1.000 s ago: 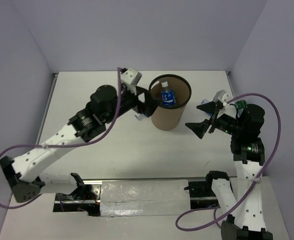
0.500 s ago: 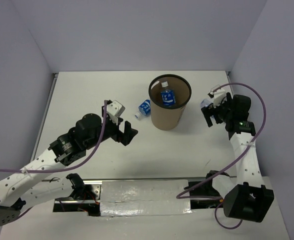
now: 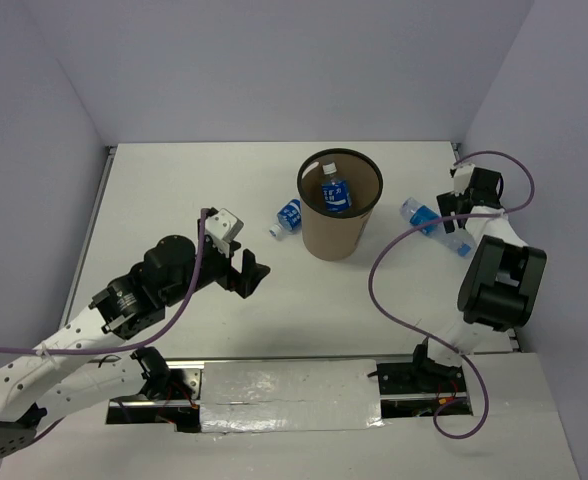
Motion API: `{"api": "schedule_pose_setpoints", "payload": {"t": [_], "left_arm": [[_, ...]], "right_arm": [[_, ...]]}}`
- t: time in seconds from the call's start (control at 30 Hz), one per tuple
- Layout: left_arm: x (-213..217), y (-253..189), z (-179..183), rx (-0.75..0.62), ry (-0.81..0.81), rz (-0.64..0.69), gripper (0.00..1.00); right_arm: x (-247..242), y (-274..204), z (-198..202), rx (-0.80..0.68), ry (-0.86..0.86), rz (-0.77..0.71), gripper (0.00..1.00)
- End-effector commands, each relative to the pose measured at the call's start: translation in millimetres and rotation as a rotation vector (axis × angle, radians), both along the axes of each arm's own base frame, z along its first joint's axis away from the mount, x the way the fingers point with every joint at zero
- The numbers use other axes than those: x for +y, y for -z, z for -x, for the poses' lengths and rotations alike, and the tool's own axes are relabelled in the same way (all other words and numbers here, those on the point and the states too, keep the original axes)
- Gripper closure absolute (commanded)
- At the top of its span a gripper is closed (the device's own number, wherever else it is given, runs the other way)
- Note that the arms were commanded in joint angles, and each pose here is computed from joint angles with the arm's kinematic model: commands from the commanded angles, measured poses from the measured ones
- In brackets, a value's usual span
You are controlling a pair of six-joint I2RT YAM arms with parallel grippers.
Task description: Put the plastic bottles in the bin
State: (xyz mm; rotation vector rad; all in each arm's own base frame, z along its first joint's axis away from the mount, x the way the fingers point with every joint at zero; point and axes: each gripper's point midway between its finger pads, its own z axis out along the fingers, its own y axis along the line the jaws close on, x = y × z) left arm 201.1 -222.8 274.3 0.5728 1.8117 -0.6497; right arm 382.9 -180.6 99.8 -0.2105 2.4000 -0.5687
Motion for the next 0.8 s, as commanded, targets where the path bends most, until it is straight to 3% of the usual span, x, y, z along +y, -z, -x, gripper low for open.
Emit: {"api": "schedule_pose_setpoints", "payload": {"t": [0.0, 0.33, 0.77], "left_arm": [[-4, -7, -4, -0.029, 0.007, 0.013, 0.01], [-4, 2, -10, -0.007, -0.009, -0.013, 0.01], [-4, 0, -9, -0.011, -0.007, -0.004, 0.01]], "right_arm": [[-45, -39, -39, -0.149, 0.149, 0.119, 0.01], [-75, -10, -89, -0.059, 0.189, 0.178, 0.02], [-69, 46, -85, 0.081, 0.175, 0.181, 0.15]]}}
